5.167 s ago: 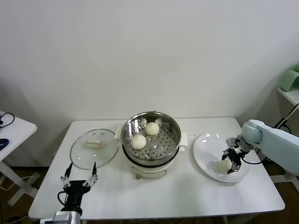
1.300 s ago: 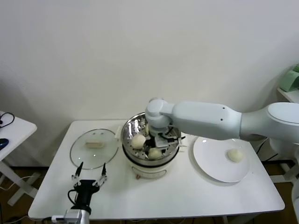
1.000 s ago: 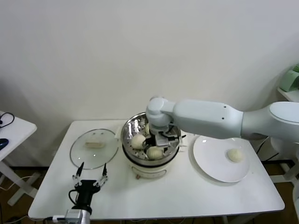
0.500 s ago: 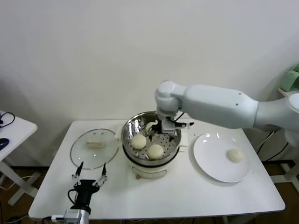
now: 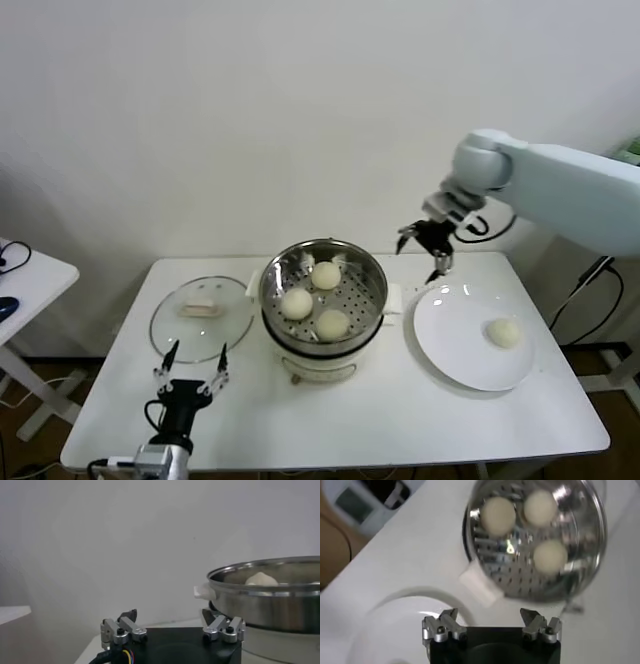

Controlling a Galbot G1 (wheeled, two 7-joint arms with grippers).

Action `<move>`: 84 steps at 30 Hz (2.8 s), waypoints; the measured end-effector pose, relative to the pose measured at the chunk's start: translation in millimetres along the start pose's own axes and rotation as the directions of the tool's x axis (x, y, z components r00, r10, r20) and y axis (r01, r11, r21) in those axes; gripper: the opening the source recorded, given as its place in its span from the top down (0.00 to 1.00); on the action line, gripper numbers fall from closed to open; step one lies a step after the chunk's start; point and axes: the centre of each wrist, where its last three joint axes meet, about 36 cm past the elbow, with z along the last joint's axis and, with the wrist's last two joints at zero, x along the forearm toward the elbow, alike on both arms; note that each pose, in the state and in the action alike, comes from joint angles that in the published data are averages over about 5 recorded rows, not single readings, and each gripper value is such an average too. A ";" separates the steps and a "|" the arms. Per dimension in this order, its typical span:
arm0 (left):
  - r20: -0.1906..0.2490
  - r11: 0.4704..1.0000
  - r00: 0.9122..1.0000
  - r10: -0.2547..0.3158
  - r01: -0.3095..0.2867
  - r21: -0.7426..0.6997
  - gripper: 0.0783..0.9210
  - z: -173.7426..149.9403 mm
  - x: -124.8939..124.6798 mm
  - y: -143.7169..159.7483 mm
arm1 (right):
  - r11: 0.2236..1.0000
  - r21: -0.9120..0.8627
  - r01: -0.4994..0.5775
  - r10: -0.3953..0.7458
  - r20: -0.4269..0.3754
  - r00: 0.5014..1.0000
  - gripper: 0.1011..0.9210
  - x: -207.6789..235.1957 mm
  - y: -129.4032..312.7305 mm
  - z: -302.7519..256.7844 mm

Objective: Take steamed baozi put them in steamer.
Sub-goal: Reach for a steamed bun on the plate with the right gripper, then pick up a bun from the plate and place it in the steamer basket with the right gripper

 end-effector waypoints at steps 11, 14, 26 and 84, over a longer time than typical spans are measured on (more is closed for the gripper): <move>-0.004 1.000 1.000 0.000 0.000 -0.006 0.12 2.1 5.7 2.8 | 0.950 -0.310 -0.019 0.000 -0.060 0.998 0.12 -32.5 79.7 105.3; -0.004 1.000 1.000 0.000 0.000 -0.007 0.12 0.9 7.1 4.4 | 0.933 -0.359 -0.009 -0.018 -0.073 0.997 0.12 -49.2 96.3 122.6; -0.011 1.000 1.000 -0.018 0.018 0.002 0.12 -3.8 10.0 10.0 | 0.894 -0.448 0.015 -0.084 -0.134 0.987 0.12 -107.5 134.4 167.0; -0.041 0.999 0.999 -0.035 0.035 -0.011 0.12 3.3 16.4 8.8 | 0.842 -0.540 -0.015 -0.076 -0.145 0.986 0.32 -148.4 126.5 186.5</move>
